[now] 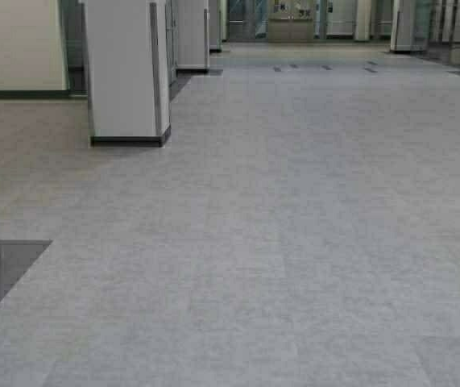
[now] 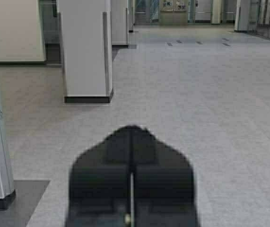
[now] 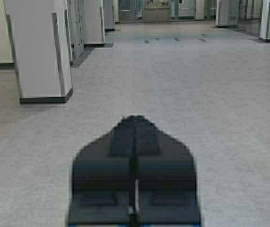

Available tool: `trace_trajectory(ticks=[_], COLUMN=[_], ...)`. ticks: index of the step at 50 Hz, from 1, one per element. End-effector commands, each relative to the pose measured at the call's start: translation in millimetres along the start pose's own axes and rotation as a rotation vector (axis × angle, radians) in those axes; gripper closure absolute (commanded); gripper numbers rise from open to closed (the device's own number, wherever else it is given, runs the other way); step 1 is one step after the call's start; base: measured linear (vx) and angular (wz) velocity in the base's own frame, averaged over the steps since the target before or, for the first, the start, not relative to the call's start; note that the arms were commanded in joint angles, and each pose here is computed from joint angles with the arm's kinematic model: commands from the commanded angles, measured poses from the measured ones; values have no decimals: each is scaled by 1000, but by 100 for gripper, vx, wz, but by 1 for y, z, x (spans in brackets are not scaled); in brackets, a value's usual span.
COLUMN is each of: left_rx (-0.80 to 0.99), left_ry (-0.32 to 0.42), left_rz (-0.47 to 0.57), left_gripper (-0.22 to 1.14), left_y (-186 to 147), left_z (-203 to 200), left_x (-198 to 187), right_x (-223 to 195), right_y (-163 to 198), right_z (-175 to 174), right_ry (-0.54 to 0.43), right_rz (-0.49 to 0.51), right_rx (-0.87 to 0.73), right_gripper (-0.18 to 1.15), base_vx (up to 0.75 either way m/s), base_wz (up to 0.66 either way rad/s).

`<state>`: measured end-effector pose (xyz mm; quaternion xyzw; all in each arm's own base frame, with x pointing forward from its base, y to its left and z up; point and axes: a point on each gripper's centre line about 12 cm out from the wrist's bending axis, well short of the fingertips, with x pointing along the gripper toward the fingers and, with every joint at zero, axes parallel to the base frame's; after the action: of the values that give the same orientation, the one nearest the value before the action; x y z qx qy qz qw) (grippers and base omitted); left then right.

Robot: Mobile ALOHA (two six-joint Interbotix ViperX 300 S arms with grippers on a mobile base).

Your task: Navigate to elevator, push the call button, then enter the elevator

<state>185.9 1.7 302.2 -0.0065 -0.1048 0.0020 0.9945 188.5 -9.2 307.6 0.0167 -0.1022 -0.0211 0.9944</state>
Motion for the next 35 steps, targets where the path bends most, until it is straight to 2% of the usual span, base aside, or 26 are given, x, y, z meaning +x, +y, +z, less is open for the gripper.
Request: trace_trajectory(ticks=[1,35], left_rx=[0,-3], left_ry=[-14,-35], left_rz=[-2,-2], left_gripper=[89,89], left_y=[0,0], left_z=[4,7], left_x=[2,1], right_x=[2,-3], right_y=[0,-4], right_z=[6,10], right_ry=[-21,-44], right_rz=[1,-20], right_rx=[1,-1], right_gripper=[92,92], base_vx=[58,62], base_wz=[7,4])
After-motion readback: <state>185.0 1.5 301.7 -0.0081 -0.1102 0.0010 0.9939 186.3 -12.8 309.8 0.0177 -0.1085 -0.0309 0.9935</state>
